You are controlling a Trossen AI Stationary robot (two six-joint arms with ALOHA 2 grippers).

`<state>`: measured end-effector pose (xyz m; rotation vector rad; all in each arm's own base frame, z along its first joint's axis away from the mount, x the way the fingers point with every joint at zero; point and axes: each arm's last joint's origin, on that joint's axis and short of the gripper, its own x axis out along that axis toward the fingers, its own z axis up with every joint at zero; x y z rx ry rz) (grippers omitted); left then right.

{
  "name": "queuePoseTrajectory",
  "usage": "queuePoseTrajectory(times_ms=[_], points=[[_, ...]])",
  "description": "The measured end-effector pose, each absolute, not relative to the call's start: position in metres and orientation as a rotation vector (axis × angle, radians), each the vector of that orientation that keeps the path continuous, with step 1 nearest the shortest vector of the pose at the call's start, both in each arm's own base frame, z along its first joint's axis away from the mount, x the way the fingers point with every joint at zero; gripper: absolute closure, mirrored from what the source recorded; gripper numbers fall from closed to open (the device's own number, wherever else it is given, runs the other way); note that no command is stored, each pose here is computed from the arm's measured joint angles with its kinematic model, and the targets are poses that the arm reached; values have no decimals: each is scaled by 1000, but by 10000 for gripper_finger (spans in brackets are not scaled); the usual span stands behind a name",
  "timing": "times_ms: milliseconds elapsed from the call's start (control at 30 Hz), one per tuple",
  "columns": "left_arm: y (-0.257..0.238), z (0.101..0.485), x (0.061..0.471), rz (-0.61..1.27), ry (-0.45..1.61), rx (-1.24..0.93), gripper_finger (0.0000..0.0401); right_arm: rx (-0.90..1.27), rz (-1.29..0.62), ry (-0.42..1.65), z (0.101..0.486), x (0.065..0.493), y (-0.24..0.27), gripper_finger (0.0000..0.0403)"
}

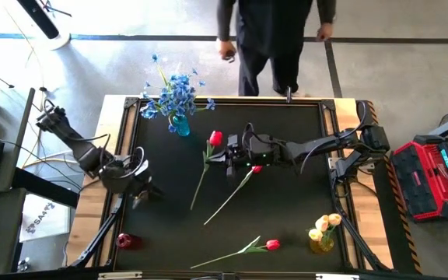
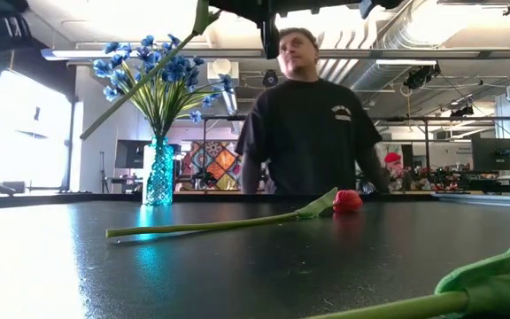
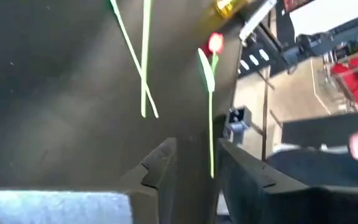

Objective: Sort flowers into vase by color
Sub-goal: Put the top left red tulip into the red vase

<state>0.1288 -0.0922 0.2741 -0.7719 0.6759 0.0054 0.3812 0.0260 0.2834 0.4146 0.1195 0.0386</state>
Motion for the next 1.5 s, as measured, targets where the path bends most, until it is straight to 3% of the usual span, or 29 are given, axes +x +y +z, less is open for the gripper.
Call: queuePoseTrajectory(times_ms=[267,500,767,1067,1300,1500], points=[[-106,305,120,-81,887,-584,346,430,48,157,280,381,27,403],[-141,294,113,-263,1203,-561,357,417,53,188,277,379,36,403],[-158,289,98,-242,1333,-650,269,414,36,206,275,379,39,403],[-162,285,103,-154,1224,-714,160,414,40,207,275,379,41,403],[-166,268,112,-83,1323,-661,131,412,36,214,274,378,42,403],[-175,263,116,-216,1473,-564,122,413,34,223,274,378,42,403]])
